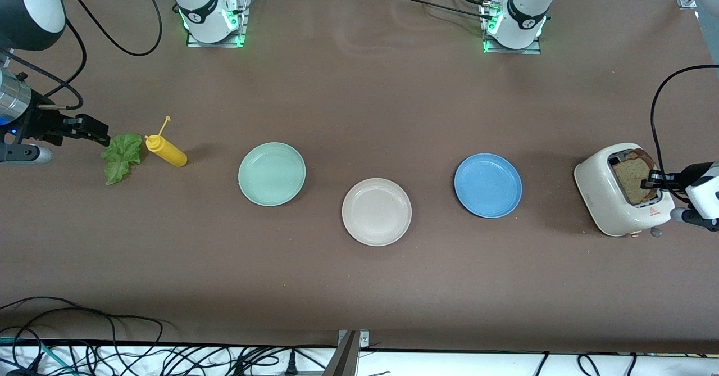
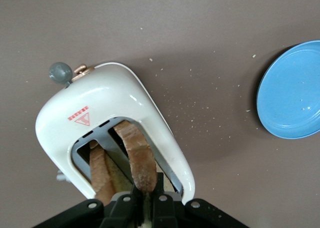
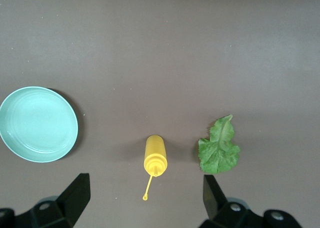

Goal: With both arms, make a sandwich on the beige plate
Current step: 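Lift the toast slice out and carry it to the beige plate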

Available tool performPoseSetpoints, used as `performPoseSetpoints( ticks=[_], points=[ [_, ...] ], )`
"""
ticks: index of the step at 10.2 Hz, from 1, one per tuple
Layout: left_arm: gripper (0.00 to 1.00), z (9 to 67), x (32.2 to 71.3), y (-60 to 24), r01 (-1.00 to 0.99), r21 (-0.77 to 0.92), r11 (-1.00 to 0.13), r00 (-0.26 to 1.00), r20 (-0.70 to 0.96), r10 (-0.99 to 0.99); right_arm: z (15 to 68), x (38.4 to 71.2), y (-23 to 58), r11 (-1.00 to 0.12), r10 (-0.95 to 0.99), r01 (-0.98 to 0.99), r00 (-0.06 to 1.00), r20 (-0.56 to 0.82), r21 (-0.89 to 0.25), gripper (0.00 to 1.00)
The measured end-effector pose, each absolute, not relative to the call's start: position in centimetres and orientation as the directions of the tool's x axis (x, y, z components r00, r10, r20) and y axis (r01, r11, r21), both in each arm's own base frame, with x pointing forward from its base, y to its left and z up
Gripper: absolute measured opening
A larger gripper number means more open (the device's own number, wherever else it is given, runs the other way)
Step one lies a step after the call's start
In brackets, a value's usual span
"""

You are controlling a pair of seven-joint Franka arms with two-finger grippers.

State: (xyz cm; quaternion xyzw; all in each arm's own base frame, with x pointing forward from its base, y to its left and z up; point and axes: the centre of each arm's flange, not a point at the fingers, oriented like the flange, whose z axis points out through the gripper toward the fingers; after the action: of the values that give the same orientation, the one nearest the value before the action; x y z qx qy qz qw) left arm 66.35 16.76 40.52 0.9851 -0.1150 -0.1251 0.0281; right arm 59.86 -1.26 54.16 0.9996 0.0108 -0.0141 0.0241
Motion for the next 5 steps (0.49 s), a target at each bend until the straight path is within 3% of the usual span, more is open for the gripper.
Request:
performPoseSetpoints(
  ticks=[5],
  points=[
    [0.09,40.62,66.34,16.99,-0.218,0.081,-0.973,0.943,-0.240,-0.231,54.16,59.86,-1.26,-0.999,0.021,0.022,0.999,-0.029,0.048,1.00]
  ],
)
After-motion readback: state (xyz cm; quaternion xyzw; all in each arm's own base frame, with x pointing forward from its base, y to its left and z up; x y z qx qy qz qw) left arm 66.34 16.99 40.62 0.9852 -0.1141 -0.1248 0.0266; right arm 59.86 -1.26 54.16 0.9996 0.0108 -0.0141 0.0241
